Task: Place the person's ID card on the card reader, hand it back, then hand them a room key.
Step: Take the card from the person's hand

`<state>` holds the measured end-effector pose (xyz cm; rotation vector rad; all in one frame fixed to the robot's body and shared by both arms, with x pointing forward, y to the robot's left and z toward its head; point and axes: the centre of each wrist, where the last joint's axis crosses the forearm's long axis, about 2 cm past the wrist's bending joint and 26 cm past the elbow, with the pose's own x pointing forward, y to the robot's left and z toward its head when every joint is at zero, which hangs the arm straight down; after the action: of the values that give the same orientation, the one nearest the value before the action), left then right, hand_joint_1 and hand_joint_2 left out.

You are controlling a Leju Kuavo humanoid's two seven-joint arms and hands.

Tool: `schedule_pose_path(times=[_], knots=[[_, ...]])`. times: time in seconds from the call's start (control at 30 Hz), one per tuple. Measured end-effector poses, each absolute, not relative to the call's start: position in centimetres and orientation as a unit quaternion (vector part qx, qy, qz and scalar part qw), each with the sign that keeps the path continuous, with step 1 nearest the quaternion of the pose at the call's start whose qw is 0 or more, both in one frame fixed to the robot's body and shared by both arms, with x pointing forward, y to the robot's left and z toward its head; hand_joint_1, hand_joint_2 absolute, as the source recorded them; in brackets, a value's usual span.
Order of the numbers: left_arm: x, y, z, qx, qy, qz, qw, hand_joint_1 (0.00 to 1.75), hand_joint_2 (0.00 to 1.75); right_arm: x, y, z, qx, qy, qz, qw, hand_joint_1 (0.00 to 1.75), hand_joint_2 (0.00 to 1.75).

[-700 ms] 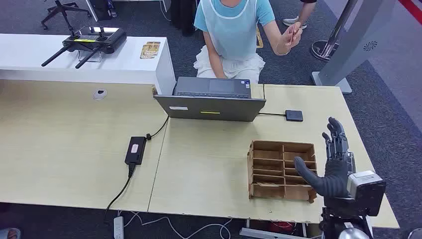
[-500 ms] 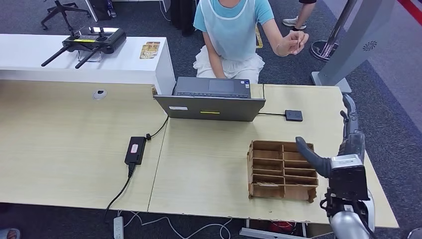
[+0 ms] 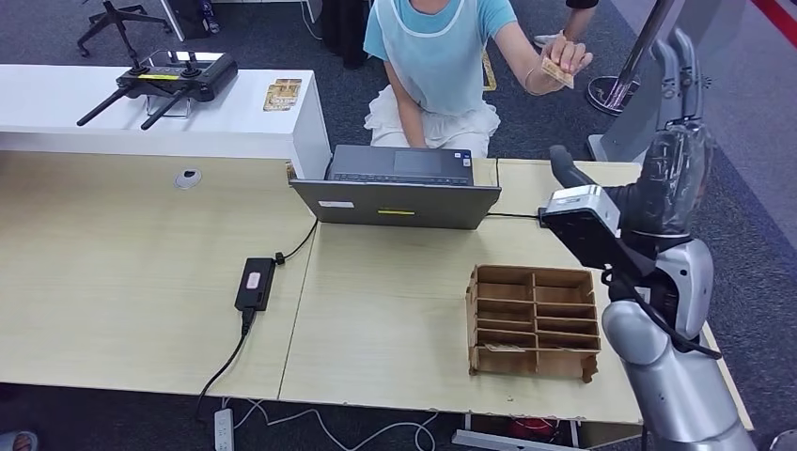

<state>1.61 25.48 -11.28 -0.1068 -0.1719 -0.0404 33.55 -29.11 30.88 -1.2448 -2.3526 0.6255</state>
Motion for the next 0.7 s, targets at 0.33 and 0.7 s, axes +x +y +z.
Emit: schedule_pose_path(times=[0.33,0.7], knots=[[2.7,25.5,-11.2,-0.055,-0.084,-0.064,0.993,0.00,0.00,38.6,-27.8,36.0,-0.519,-0.786,0.290,0.166,0.00,1.75],[4.2,25.5,-11.1,-0.066,-0.078,-0.096,0.990,0.00,0.00,45.9,-25.9,37.8,-0.583,-0.674,0.413,0.189,0.00,1.75]])
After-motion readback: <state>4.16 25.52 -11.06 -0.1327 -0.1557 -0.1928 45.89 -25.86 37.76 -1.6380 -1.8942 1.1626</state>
